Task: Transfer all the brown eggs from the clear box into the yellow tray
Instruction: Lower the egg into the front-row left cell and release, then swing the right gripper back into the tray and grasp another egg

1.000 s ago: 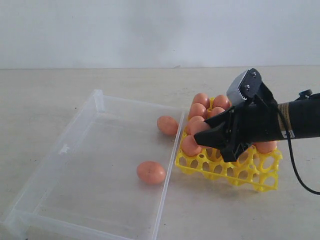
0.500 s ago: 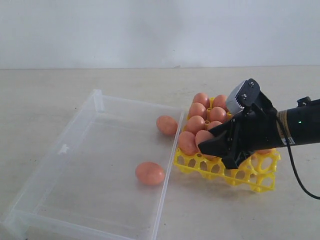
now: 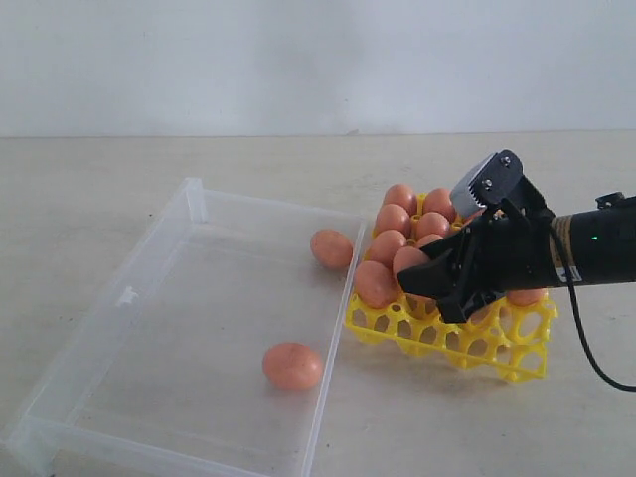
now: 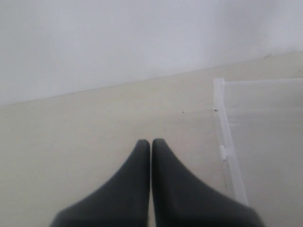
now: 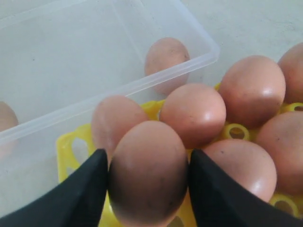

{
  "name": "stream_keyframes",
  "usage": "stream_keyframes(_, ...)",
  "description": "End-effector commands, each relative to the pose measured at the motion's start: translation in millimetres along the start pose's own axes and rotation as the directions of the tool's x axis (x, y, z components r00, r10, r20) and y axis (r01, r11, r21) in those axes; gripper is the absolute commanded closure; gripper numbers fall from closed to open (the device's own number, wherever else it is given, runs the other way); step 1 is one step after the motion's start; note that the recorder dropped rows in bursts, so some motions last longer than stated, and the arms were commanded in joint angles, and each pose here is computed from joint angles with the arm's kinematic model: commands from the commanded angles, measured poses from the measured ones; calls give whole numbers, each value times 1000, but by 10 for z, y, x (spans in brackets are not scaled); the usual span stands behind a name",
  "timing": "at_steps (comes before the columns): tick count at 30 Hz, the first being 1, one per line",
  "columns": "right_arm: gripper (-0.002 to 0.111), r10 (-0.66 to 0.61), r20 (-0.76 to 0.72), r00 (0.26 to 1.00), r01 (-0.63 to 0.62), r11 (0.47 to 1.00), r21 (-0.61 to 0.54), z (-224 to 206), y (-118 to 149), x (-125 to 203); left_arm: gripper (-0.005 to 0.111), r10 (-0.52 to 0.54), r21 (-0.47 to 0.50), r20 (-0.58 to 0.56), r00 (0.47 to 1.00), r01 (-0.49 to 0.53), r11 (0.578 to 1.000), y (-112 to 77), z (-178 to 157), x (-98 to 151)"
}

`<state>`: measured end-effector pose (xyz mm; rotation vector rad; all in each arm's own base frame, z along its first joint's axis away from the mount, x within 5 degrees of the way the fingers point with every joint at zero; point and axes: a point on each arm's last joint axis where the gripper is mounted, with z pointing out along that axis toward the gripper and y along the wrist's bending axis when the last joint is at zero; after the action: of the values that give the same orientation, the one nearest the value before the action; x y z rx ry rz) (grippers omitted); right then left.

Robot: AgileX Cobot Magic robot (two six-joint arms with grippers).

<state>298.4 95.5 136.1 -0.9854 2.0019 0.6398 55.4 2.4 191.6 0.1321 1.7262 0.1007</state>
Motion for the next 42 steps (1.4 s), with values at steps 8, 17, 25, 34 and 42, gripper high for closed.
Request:
stream_keyframes(8,53,14,33,999,-13,1000,-17,2,14,-25,105,-10,4,4,1000,10,1000,-4,2,4)
stream_keyframes(17,68,73,506,859,22,983,-180,-245,628,-1556,105,-10,4,4,1000,10,1000,-4,2,4)
stream_keyframes(25,59,94,110,990,-61,960,-274,711,1656,-2038,105,-10,4,4,1000,10,1000,-4,2,4)
stream_keyframes(34,59,-662,85,745,613,729,304,708,1765,-2195,105,-10,4,4,1000,10,1000,-4,2,4)
stream_keyframes(42,59,-378,-609,697,711,470,522,648,1460,-2050,105,-10,4,4,1000,10,1000,-4,2,4)
